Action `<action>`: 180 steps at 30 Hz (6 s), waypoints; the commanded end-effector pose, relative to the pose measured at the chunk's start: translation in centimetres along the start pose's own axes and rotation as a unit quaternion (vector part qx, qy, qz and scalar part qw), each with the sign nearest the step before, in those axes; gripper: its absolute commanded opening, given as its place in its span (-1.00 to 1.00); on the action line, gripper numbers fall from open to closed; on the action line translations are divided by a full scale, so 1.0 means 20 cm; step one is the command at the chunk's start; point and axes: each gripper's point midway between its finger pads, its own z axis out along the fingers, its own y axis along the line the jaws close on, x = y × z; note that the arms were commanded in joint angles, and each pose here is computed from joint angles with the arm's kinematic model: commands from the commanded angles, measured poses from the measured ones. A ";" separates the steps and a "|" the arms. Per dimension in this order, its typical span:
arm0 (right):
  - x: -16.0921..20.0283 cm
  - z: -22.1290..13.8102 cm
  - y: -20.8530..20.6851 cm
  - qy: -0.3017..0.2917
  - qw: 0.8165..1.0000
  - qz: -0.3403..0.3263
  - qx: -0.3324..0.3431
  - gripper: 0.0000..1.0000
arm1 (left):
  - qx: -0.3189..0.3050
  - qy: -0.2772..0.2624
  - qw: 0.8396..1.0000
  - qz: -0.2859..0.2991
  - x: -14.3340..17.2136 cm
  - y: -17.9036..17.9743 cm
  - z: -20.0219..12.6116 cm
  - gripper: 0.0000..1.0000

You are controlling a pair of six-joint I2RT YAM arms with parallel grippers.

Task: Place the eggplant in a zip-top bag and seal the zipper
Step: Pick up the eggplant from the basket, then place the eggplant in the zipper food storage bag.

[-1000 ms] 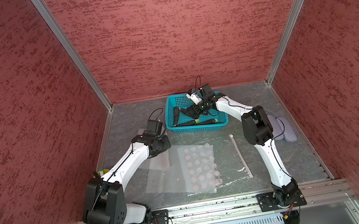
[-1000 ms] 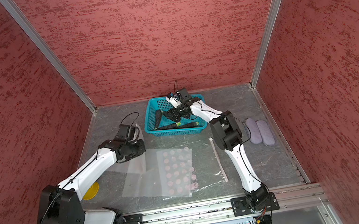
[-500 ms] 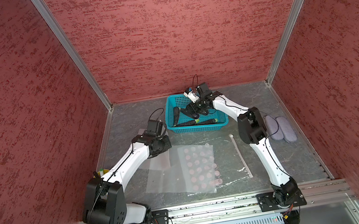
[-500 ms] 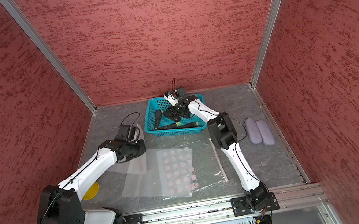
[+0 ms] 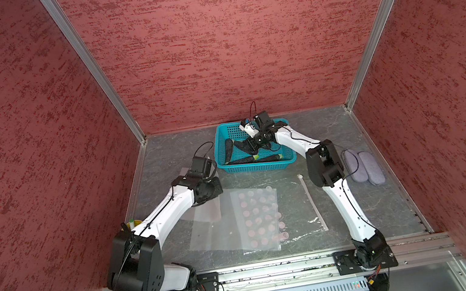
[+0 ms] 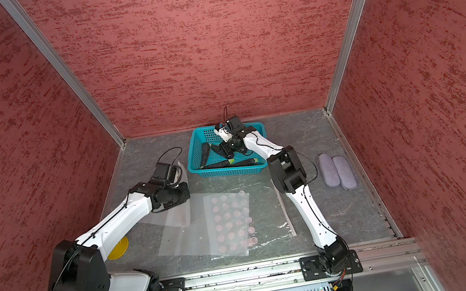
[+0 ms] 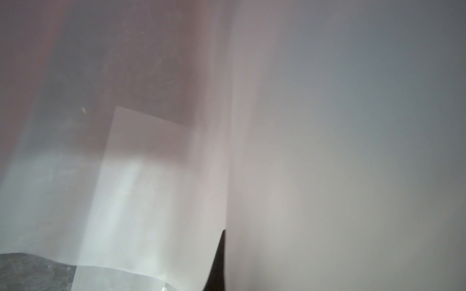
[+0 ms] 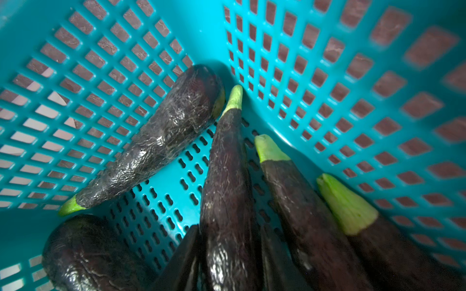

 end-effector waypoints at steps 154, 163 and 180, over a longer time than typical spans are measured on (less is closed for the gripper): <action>0.48 -0.45 1.35 0.067 0.967 0.044 -0.240 -0.53 | -0.054 -0.056 0.972 0.223 0.13 -0.20 -0.04 -1.00; 0.43 -0.39 1.36 0.052 0.962 0.087 -0.253 -0.45 | -0.021 -0.068 0.974 0.215 0.15 -0.24 -0.05 -1.00; 0.35 -0.50 1.28 -0.017 0.973 0.098 -0.210 0.40 | 0.014 -0.038 0.992 0.117 0.13 -0.11 -0.03 -1.00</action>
